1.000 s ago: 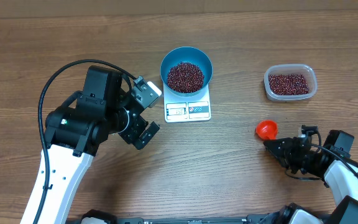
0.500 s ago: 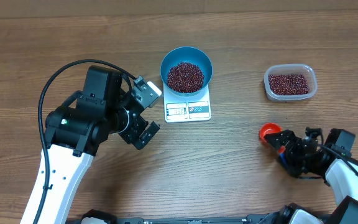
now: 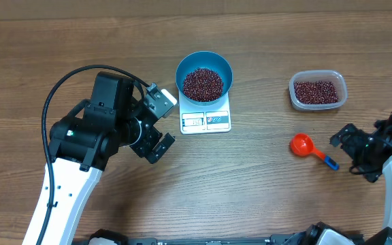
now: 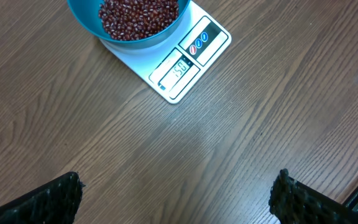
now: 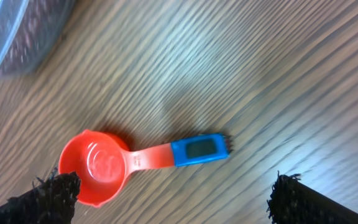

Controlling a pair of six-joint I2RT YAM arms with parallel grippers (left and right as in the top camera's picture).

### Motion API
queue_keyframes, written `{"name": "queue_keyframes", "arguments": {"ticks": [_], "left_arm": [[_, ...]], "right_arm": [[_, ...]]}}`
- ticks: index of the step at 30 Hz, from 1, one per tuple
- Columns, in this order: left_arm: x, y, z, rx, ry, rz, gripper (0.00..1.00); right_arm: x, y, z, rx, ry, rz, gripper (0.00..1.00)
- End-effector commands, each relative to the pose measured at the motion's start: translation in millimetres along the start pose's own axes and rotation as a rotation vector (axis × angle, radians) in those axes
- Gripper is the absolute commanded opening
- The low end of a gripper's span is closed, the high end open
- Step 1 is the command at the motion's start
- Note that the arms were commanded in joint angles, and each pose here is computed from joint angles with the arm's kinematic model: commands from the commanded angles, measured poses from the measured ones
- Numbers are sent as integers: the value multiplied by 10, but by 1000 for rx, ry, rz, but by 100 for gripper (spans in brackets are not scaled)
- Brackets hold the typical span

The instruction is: Scoop item into bowl and weigh 150g on scale

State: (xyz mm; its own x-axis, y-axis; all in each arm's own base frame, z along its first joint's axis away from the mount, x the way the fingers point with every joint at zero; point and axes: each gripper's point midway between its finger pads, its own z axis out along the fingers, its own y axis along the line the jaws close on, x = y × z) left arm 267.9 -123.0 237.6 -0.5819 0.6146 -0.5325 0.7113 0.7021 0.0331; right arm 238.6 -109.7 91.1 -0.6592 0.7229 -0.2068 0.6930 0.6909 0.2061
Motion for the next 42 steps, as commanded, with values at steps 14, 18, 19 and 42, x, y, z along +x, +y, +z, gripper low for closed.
{"name": "queue_keyframes", "arguments": {"ticks": [14,18,19,42], "left_arm": [[-61,14,-41,-5,-20,-7,100],[-61,14,-41,-5,-20,-7,100],[-59,14,-41,-5,-19,-7,100],[-23,96,-41,-52,3,-7,100]], "right_arm": [[-513,1078,-1232,-436,-301,-182,100],[-480,1714,-2009,-789,-447,-322,100],[-450,1861,-2259,-887,-487,-343,100],[173,2906,-4069,-1677,-742,-668,100]]}}
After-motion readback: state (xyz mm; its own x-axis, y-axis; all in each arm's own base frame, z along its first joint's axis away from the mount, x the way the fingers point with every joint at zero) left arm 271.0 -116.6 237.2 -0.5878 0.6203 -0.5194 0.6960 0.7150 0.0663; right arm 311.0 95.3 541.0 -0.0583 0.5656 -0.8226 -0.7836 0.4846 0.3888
